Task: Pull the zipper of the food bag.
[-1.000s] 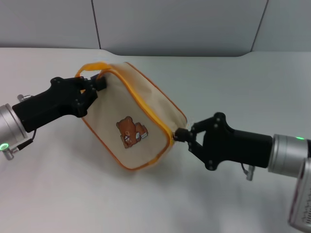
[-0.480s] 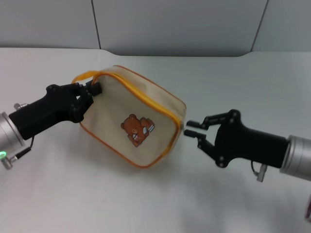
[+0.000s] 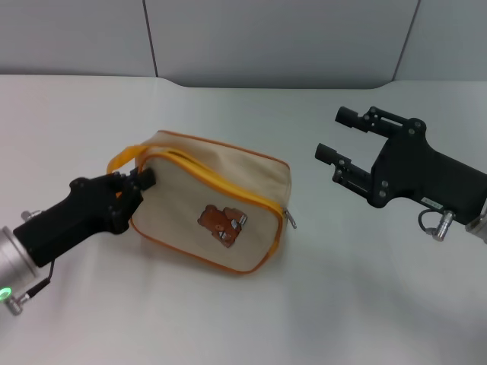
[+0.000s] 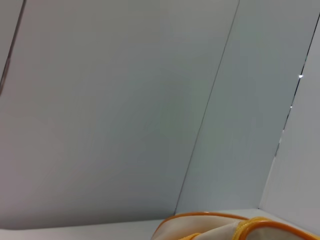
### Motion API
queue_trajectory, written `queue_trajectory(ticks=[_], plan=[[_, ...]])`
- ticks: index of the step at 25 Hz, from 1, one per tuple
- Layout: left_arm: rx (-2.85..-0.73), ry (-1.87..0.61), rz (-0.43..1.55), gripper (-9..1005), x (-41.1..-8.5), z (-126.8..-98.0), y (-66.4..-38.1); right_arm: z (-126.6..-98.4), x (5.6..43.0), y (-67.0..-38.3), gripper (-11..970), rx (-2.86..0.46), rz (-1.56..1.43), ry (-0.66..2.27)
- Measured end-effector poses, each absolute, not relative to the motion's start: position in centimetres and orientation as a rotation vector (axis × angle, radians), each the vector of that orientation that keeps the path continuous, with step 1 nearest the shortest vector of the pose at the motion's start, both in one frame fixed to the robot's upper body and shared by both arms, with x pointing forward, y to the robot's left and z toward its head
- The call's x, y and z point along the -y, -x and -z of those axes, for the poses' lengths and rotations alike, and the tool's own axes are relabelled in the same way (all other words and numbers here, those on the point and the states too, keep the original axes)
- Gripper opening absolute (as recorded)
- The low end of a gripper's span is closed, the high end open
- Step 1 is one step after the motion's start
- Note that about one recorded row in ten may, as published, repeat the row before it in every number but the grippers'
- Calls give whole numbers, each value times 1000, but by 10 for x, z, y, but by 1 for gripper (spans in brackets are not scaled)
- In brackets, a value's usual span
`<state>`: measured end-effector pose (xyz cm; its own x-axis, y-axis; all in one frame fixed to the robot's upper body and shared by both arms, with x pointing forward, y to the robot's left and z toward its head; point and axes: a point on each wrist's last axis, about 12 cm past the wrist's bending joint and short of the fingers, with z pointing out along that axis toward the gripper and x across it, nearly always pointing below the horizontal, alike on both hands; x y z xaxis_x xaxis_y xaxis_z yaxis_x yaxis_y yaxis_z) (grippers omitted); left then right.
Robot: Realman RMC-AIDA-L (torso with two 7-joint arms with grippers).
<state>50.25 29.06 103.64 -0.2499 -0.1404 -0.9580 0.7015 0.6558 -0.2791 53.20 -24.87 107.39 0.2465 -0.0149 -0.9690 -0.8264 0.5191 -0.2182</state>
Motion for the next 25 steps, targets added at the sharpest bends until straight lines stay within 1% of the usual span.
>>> queue_trajectory(ticks=[1,4,7,10,12,16,17,19,20,21,22,23,25], plan=[[-1645,-476,836,55,-292,-1033,-497,-1075,247,-531,306,-1227,-725,842],[-1640,-491,814,54,-291,-1029,-492,-1076,246,-532,505,-1261,-794,807],[-1622,-488,762,52,-293,-1024,-484,-1076,248,-532,621,-1312,-883,748],[-1615,-490,755,51,-294,-1024,-483,-1077,248,-531,738,-1321,-910,731],[-1594,-498,769,50,-295,-1027,-482,-1078,252,-529,754,-1332,-942,708],[-1544,-479,798,191,-301,-1034,-478,-1083,257,-529,777,-1356,-998,711],[-1488,-481,829,226,-308,-1043,-473,-1083,257,-529,777,-1356,-998,711],[-1430,-557,894,317,-313,-1054,-467,-1087,260,-526,777,-1357,-1042,766],[-1410,-607,931,362,-315,-1059,-465,-1091,263,-521,777,-1352,-1090,846],[-1410,-607,931,408,-315,-1059,-465,-1091,263,-521,777,-1352,-1090,846],[-1398,-752,1056,453,-311,-1069,-466,-1093,265,-516,777,-1352,-1136,931],[-1398,-752,1056,499,-311,-1069,-466,-1093,265,-516,777,-1352,-1136,931],[-1417,-867,1172,591,-306,-1076,-469,-1093,267,-510,777,-1357,-1175,999]])
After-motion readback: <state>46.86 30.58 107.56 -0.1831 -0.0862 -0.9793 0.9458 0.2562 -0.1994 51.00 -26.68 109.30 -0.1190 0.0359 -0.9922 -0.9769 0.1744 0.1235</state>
